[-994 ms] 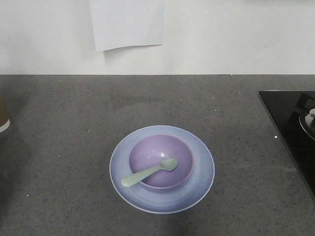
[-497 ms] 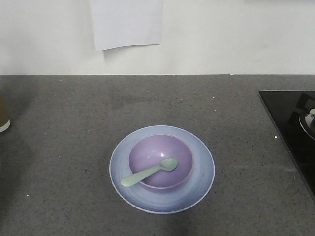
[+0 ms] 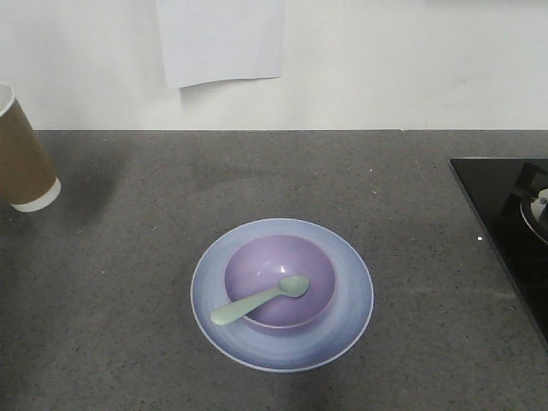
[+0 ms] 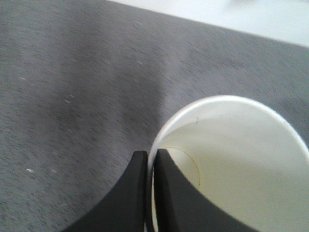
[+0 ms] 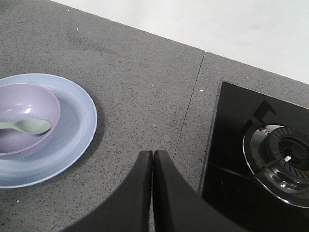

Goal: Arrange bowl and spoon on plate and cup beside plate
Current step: 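Grasp the paper cup rim with the left gripper, then slide the cup toward the plate and release it beside the plate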

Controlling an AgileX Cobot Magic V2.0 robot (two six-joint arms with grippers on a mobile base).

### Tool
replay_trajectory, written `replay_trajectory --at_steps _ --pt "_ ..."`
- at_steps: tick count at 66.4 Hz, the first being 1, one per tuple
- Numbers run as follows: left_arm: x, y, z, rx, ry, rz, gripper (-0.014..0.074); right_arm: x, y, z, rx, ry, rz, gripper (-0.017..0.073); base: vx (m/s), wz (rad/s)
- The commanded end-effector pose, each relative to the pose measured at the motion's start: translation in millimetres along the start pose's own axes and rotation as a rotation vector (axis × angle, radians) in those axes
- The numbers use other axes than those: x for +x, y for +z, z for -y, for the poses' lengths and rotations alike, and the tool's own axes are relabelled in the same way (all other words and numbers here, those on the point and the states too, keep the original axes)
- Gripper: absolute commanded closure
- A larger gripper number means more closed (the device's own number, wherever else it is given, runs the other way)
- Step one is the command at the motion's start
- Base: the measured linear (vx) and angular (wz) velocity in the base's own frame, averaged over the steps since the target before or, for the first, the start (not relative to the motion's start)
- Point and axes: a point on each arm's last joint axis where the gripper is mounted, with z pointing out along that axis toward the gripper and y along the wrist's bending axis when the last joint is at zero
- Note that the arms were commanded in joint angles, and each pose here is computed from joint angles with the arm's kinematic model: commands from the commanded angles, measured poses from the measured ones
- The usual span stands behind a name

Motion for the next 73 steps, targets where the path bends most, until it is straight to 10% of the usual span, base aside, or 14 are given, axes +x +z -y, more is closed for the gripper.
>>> replay_trajectory --at_steps 1,30,73 --pt "3 -29 30.8 0.104 0.060 0.050 0.0601 -10 -5 3.2 0.020 -0.002 0.080 0.0564 0.00 0.00" --pt "28 -26 87.9 0.200 0.270 -0.058 0.0601 -10 -5 3.2 0.019 -0.001 0.078 0.0564 0.00 0.00" --pt "54 39 105.7 0.175 0.302 -0.171 0.0601 -10 -5 3.0 0.017 0.000 0.075 0.0564 0.00 0.00"
